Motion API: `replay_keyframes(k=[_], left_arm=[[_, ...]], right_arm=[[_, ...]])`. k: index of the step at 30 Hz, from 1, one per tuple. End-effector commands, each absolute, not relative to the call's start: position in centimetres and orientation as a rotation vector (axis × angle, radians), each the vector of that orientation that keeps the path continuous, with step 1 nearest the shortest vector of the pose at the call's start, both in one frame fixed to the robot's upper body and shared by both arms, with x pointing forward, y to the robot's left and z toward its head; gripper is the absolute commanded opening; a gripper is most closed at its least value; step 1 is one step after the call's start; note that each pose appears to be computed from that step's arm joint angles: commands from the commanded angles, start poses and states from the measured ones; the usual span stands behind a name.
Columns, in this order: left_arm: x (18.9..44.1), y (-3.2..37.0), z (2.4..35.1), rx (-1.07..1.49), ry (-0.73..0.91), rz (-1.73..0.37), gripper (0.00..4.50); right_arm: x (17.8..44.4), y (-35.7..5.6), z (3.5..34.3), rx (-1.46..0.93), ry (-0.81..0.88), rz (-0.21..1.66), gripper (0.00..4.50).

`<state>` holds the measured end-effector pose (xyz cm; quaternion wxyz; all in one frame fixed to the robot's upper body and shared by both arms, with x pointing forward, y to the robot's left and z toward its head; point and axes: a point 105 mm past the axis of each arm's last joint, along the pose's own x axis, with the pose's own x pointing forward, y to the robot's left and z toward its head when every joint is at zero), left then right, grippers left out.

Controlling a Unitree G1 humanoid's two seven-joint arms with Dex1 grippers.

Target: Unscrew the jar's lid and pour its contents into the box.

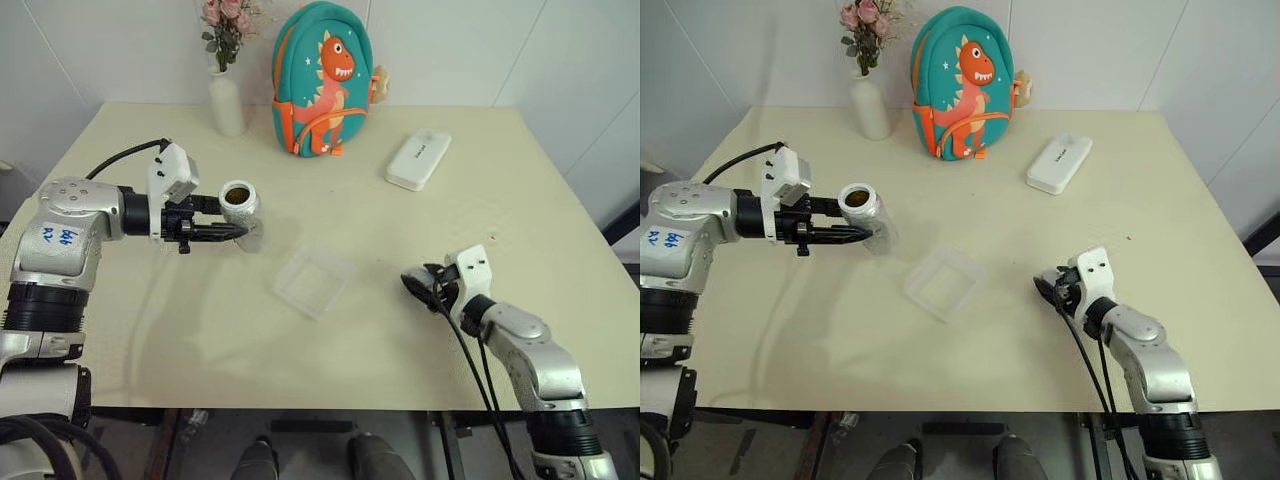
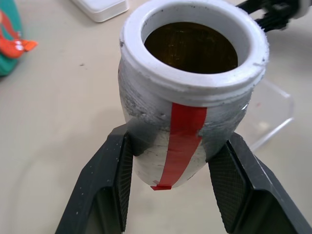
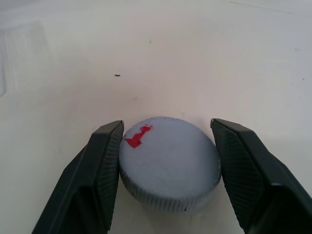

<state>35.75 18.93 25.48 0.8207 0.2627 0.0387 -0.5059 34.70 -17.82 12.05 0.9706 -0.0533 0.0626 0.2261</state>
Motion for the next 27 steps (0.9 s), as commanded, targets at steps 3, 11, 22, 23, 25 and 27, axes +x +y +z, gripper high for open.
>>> replay_keyframes(k=[3, 11, 22, 23, 25, 27], left_arm=[[36.7, 18.5, 27.5, 0.721, -0.024, -1.039, 1.89], [38.1, 17.1, 28.8, 0.931, -0.171, -0.997, 1.89], [38.8, 11.0, 26.7, 1.603, -0.504, -1.023, 1.89], [38.8, 10.3, 26.6, 1.65, -0.546, -1.018, 1.89], [38.5, 8.8, 26.6, 1.744, -0.65, -1.009, 1.89], [38.2, 7.7, 26.7, 1.812, -0.74, -1.003, 1.89]], right_arm=[[34.2, -18.3, 13.6, -0.128, 0.05, 0.465, 4.49], [30.6, -16.9, 16.9, -0.135, -0.067, 0.747, 4.49], [29.1, -15.4, 20.9, -0.15, -0.11, 0.947, 4.49], [29.2, -15.3, 21.0, -0.147, -0.114, 0.944, 4.49], [29.3, -15.1, 21.0, -0.146, -0.115, 0.951, 4.49], [29.3, -14.8, 20.9, -0.15, -0.11, 0.962, 4.49]])
